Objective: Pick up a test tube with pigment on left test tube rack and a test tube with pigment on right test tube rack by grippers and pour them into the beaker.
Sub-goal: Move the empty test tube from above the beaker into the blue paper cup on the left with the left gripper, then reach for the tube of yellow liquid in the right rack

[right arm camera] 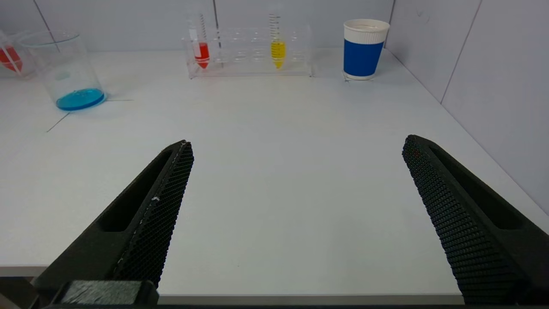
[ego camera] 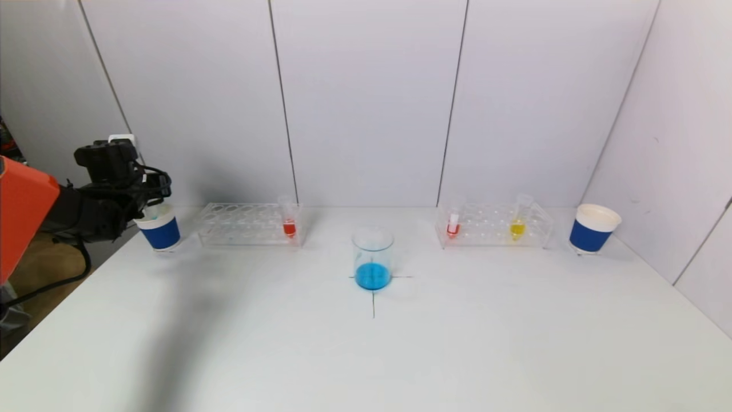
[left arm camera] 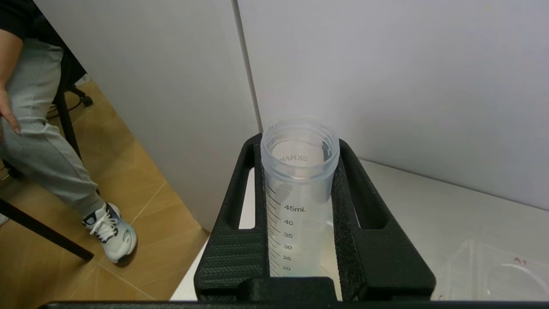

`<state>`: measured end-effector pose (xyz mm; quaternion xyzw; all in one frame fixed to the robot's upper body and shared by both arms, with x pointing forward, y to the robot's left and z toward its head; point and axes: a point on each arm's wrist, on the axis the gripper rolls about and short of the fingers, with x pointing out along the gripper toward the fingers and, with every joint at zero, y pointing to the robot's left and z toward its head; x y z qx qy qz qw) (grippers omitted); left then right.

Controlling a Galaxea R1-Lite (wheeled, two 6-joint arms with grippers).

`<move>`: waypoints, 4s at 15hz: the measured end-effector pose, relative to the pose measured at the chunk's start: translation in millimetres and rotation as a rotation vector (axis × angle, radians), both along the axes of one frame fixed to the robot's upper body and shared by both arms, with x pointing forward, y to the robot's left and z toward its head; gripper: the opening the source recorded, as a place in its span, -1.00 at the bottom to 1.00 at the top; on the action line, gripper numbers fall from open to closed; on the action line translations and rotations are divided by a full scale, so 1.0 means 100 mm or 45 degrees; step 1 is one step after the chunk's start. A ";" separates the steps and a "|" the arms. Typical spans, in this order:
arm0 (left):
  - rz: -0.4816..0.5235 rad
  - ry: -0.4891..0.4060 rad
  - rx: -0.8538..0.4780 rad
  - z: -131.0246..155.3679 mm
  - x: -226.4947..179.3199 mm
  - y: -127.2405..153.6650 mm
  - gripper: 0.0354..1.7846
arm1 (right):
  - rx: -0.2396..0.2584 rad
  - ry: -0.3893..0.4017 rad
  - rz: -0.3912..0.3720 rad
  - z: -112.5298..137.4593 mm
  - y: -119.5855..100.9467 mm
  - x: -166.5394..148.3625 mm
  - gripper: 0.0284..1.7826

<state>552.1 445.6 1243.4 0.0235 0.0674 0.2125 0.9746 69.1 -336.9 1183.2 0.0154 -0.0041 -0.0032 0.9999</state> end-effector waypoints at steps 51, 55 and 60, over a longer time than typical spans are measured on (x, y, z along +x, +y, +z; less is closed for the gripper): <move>-0.591 -0.110 -0.025 1.61 -2.45 -0.98 0.98 | 0.000 0.000 -0.001 0.00 0.00 0.00 0.99; -0.683 -0.054 -0.044 1.57 -3.33 -1.14 0.98 | 0.000 0.000 -0.001 0.00 0.00 0.00 0.99; -0.562 -0.109 -0.003 1.22 -4.10 -1.13 0.98 | 0.000 0.000 -0.001 0.00 0.00 0.00 0.99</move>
